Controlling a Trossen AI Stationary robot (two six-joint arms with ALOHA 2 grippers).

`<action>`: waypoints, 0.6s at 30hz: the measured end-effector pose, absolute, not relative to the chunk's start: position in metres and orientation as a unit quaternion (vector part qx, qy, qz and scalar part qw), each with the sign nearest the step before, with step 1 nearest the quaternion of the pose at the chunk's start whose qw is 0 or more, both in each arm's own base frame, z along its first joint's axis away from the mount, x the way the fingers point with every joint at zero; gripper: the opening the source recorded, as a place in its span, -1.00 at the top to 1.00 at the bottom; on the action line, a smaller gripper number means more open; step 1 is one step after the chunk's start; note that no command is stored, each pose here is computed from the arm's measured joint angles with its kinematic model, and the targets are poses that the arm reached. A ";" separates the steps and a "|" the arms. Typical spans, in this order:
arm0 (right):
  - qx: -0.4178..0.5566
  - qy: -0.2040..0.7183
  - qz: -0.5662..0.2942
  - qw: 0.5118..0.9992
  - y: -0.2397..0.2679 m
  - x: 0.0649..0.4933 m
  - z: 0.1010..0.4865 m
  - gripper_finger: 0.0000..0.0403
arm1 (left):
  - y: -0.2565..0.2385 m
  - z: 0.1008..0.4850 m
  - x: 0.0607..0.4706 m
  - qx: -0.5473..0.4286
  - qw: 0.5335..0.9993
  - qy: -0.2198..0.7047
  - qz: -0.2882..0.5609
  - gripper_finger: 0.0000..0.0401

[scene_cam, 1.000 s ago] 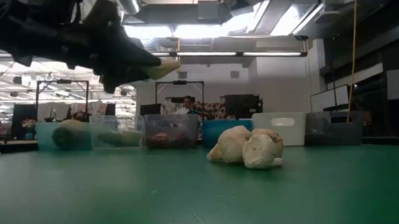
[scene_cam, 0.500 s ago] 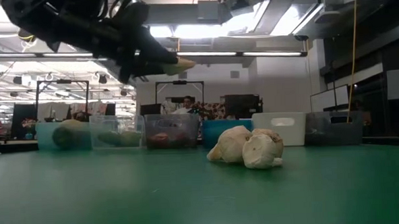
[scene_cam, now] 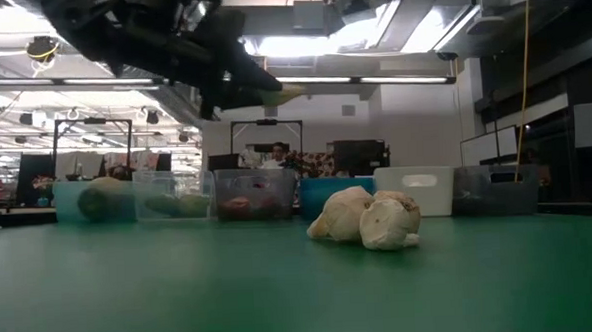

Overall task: Sort produce into baskets
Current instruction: Put the garlic into the white bin

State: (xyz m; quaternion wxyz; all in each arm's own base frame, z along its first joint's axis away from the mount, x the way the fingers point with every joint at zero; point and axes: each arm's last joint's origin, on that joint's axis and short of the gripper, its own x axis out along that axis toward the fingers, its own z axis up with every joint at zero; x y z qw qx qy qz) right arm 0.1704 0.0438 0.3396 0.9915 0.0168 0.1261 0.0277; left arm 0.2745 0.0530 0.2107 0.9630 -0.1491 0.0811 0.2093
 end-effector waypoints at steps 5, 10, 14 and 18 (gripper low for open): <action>0.017 0.126 0.028 0.991 0.044 0.170 0.340 -0.33 | 0.070 0.205 0.292 -0.149 0.960 0.096 0.218 0.18; 0.017 0.126 0.028 0.991 0.044 0.170 0.340 -0.33 | 0.093 0.204 0.310 -0.158 0.959 0.100 0.212 0.18; 0.017 0.126 0.028 0.991 0.044 0.170 0.340 -0.33 | 0.113 0.206 0.324 -0.166 0.961 0.096 0.200 0.18; 0.017 0.126 0.028 0.991 0.044 0.170 0.340 -0.33 | 0.133 0.213 0.336 -0.176 0.962 0.089 0.187 0.18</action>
